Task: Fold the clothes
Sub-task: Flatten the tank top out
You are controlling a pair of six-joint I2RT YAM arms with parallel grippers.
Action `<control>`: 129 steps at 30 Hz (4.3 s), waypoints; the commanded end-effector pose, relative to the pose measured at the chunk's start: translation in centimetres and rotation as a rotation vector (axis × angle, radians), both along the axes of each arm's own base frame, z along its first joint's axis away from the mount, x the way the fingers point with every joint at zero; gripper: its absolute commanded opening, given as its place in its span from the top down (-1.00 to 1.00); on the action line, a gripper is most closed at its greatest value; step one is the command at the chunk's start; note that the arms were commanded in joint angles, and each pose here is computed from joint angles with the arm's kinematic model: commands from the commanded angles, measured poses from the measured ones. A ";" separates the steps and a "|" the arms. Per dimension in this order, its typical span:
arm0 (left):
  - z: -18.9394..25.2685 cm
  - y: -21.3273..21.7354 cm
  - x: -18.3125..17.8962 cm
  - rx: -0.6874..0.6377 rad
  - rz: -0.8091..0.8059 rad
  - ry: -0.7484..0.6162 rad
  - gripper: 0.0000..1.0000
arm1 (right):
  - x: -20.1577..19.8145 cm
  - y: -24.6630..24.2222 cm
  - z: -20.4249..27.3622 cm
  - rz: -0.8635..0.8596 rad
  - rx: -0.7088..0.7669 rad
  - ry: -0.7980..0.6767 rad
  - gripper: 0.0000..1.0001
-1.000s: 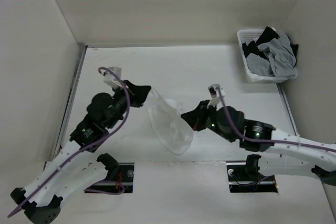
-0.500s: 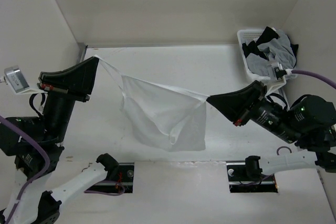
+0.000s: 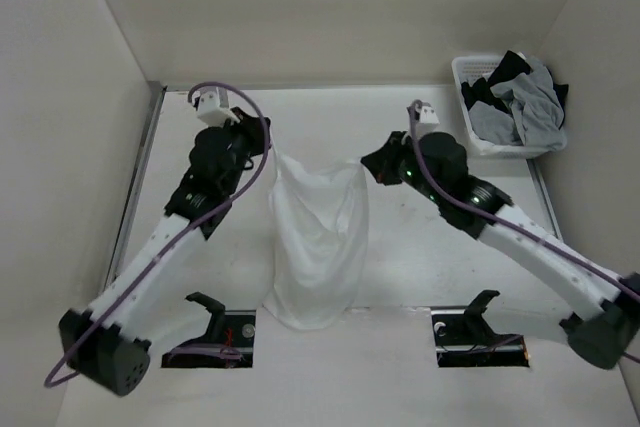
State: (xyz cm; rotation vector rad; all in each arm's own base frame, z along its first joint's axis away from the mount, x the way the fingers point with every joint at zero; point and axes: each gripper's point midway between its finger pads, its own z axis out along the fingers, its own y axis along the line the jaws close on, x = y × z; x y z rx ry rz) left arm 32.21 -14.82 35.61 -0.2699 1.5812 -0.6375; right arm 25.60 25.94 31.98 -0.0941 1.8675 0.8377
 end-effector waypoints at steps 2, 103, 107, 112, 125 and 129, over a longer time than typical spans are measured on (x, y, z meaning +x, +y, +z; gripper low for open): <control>-1.9 1.7 9.3 -0.059 0.122 -0.008 0.92 | 8.3 2.0 -1.7 0.032 0.119 0.046 0.96; -11.9 4.7 -1.7 -0.120 0.066 0.250 0.95 | -1.4 -2.8 -13.0 -0.045 -0.033 0.349 0.93; -14.1 4.5 -1.6 -0.107 0.064 0.303 0.94 | 1.0 -2.8 -17.5 -0.084 -0.071 0.414 0.93; -16.8 5.0 -1.5 -0.093 0.085 0.361 0.94 | 7.0 -1.8 -22.4 -0.125 -0.090 0.475 0.93; -20.2 5.8 -1.0 -0.146 0.127 0.435 0.94 | 14.5 -3.6 -20.6 -0.229 -0.047 0.388 0.32; -21.3 5.4 -1.3 -0.144 0.113 0.453 0.94 | 8.0 -3.4 -23.3 -0.178 -0.082 0.417 0.49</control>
